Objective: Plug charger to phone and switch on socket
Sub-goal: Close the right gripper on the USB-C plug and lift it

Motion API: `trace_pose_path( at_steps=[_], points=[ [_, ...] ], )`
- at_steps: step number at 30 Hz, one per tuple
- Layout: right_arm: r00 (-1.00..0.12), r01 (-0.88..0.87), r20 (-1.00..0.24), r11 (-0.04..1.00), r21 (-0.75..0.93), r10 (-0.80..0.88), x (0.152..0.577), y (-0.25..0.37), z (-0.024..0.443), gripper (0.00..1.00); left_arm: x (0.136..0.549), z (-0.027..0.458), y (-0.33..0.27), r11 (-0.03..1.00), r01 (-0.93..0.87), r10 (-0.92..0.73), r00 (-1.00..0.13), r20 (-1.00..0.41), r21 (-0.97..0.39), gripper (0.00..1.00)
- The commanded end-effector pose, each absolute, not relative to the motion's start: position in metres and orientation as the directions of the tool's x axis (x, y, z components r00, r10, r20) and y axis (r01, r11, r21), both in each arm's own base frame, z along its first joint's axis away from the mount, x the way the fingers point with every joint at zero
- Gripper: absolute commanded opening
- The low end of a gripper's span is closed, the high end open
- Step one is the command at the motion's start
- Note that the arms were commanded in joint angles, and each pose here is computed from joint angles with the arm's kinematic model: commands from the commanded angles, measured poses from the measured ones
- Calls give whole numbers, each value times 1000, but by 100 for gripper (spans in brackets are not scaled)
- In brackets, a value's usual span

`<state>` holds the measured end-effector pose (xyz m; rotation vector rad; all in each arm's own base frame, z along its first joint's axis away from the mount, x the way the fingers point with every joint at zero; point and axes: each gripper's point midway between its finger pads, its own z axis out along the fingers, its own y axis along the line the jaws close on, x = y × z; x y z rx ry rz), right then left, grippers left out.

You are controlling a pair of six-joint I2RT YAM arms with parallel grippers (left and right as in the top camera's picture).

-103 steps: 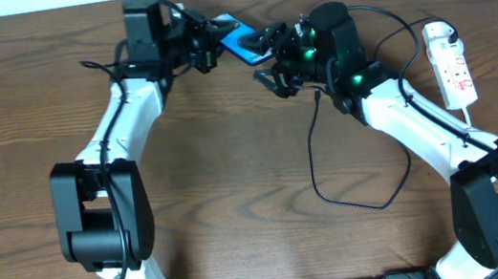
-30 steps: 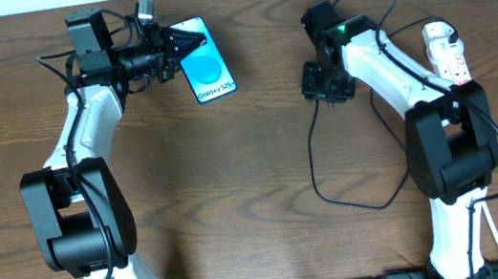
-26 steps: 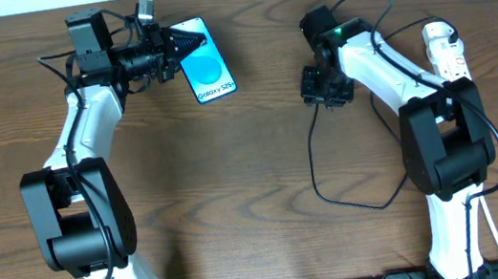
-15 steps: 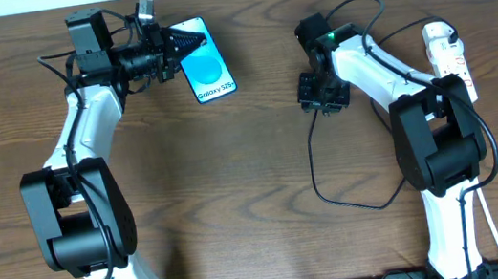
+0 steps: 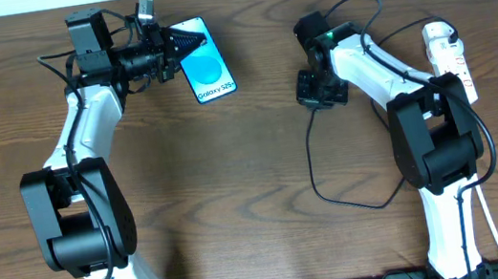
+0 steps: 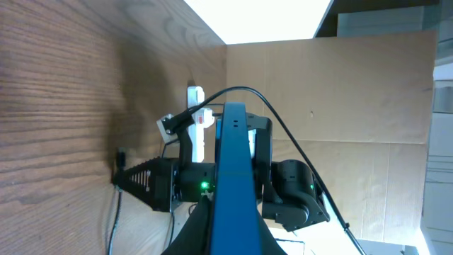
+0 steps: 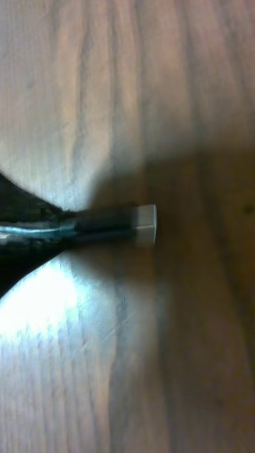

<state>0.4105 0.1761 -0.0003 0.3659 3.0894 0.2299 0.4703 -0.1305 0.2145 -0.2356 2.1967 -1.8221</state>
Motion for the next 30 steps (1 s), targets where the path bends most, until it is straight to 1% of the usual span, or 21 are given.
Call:
trace_pose_path(
  at_steps=[1,4,7,9,11,13,18,23,27,30],
  points=[
    [-985,171,25,977,128,169,404,181,-30,1,467,225,-131,180,63,-289,-951,-114,-982,7],
    [-997,78,-7,987,140,80,410,183,-28,1,466,225,-131,180,63,-289,-951,-113,-982,7],
    [-997,72,-13,985,157,75,412,181,-20,1,466,225,-131,180,63,-289,-951,-113,-982,7],
    [-999,24,-20,976,216,29,412,187,-8,1,466,225,-131,178,59,-290,-951,-109,-982,7],
    [-995,-84,-74,949,305,-64,417,199,15,1,467,225,-131,176,51,-292,-951,-102,-983,7],
    [-982,-163,-143,924,347,-119,421,205,41,1,467,225,-131,176,49,-292,-951,-99,-983,7],
    [-933,-279,-317,895,348,-168,428,208,109,1,467,225,-131,175,48,-292,-951,-99,-983,7],
    [-873,-345,-457,875,340,-167,420,205,180,1,467,225,-131,175,48,-292,-951,-99,-983,7],
    [-860,-371,-474,867,333,-186,408,202,198,1,467,225,-131,175,49,-292,-951,-99,-983,7],
    [-856,-415,-467,835,361,-223,399,211,200,1,467,225,-131,174,43,-293,-951,-94,-984,7]
  ],
)
